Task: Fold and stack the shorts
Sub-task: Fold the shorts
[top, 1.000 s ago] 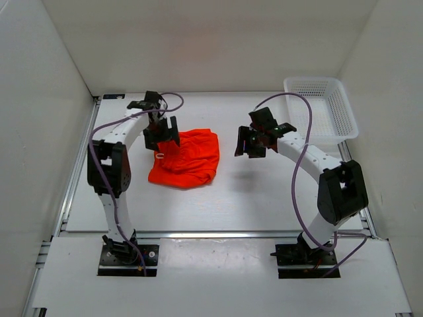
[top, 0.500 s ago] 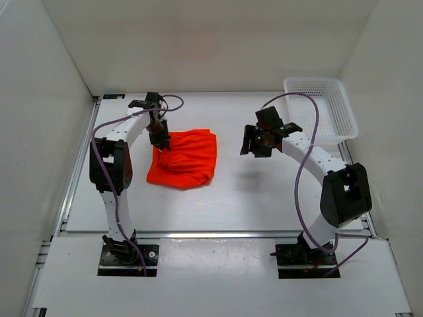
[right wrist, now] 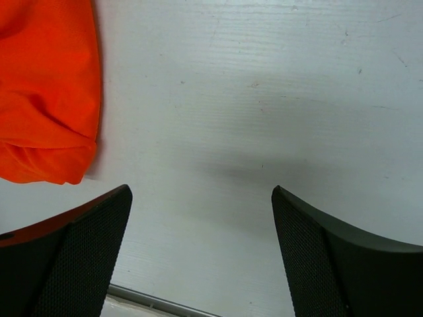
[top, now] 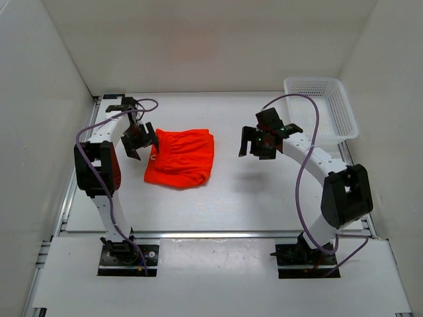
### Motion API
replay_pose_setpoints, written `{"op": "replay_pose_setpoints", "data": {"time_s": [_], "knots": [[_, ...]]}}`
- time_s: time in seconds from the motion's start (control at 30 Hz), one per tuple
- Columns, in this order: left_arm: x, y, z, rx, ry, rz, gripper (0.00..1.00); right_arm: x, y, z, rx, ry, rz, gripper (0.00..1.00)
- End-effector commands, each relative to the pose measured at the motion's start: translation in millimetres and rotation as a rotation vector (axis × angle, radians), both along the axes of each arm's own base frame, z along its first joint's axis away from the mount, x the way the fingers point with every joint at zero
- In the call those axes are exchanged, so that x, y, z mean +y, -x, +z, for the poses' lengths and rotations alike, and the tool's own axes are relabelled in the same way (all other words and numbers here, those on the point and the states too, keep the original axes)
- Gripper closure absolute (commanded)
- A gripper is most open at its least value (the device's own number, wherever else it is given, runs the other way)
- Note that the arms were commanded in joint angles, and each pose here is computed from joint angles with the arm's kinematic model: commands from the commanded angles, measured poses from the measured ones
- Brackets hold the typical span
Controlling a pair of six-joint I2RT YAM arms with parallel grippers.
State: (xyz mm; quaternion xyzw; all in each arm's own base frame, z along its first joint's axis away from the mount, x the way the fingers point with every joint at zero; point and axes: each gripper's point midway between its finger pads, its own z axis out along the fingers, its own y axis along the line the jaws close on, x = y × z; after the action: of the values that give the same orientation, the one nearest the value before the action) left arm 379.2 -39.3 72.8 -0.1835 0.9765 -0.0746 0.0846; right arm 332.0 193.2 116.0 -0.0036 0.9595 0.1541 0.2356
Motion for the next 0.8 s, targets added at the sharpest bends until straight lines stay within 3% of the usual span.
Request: {"op": "replay_pose_setpoints", "data": {"time_s": [0.0,0.13,0.3,0.43,0.77], "knots": [[9.2,-20.0,59.0,-0.192,-0.05,0.042,0.09,-8.8,2.5,12.2,-0.042,0.022,0.0,0.09],[29.8,-13.0,86.3,-0.255,-0.094,0.101,0.13,-20.1,5.8,21.7,-0.066,0.057,-0.028,0.06],[30.0,-3.7,110.9,-0.366,-0.094,0.098,0.17,-61.0,2.5,50.1,-0.194,0.17,-0.203,0.0],[23.8,10.6,155.6,-0.533,-0.06,0.09,0.02,-92.1,8.4,78.2,-0.288,0.23,-0.307,0.0],[4.9,57.5,212.2,-0.764,0.01,0.04,0.0,-148.3,38.9,117.6,-0.411,0.379,-0.434,0.0]]}}
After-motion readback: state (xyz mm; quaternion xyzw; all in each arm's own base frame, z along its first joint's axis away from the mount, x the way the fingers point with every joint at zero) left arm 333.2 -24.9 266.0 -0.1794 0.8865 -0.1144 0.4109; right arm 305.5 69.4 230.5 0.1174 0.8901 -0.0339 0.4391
